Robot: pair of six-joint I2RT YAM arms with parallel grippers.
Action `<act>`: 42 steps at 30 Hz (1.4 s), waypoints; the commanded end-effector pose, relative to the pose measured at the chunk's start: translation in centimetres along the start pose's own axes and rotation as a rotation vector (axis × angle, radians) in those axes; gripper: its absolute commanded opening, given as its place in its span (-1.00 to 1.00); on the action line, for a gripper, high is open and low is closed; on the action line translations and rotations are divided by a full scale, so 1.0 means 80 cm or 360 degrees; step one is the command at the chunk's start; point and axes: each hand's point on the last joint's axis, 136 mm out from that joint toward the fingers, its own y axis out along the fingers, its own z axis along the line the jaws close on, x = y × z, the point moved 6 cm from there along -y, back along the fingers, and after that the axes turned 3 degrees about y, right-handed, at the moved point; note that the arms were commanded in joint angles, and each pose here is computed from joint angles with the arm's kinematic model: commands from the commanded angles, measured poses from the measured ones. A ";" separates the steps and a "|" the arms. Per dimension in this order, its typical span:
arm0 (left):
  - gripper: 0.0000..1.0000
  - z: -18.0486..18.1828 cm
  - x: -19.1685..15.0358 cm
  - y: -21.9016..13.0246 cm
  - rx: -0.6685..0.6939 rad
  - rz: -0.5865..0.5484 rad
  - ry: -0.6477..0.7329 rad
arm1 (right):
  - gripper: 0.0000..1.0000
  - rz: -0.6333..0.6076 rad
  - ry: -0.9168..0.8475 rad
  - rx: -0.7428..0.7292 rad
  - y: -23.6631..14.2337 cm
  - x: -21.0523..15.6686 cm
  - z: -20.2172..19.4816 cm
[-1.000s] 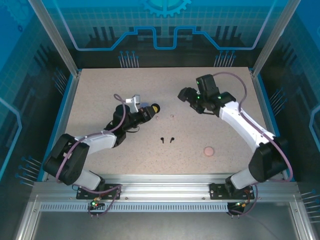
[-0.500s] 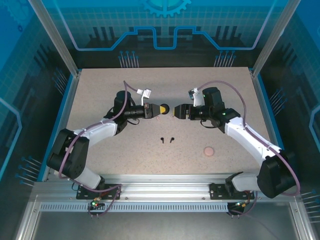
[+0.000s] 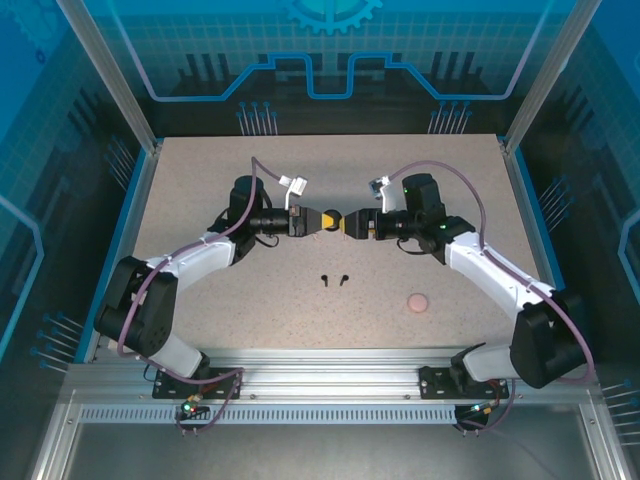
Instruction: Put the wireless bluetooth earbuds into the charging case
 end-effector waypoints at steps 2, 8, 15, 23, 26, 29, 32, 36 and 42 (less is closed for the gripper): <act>-1.00 -0.007 0.009 -0.001 -0.0053 0.0018 0.0057 | 0.42 -0.0013 -0.0008 0.0017 0.009 0.013 0.003; -1.00 -0.014 0.009 -0.004 -0.0070 0.0030 0.0075 | 0.33 -0.0023 0.0078 -0.0066 0.016 0.011 -0.024; -1.00 -0.021 0.011 -0.006 -0.0085 0.0026 0.0097 | 0.30 -0.0017 0.0126 -0.0095 0.016 0.007 -0.036; -1.00 -0.020 0.008 -0.007 -0.0073 0.0025 0.0101 | 0.29 -0.0010 0.0123 -0.0120 0.008 0.006 -0.035; -1.00 -0.019 0.009 -0.006 -0.0076 0.0015 0.0104 | 0.29 0.0004 0.0116 -0.0138 0.003 0.001 -0.034; -1.00 -0.019 0.009 -0.007 -0.0079 0.0012 0.0107 | 0.28 0.0017 0.0124 -0.0158 -0.001 -0.006 -0.038; -1.00 -0.017 0.007 -0.006 -0.0069 0.0018 0.0110 | 0.27 0.0006 0.0135 -0.0163 -0.007 -0.010 -0.038; -1.00 -0.013 0.006 -0.005 -0.0067 0.0021 0.0097 | 0.25 -0.0043 0.0104 -0.0130 -0.024 -0.010 -0.023; -1.00 -0.011 0.008 -0.004 -0.0070 0.0015 0.0094 | 0.19 -0.0050 0.0044 -0.0087 -0.025 0.000 0.003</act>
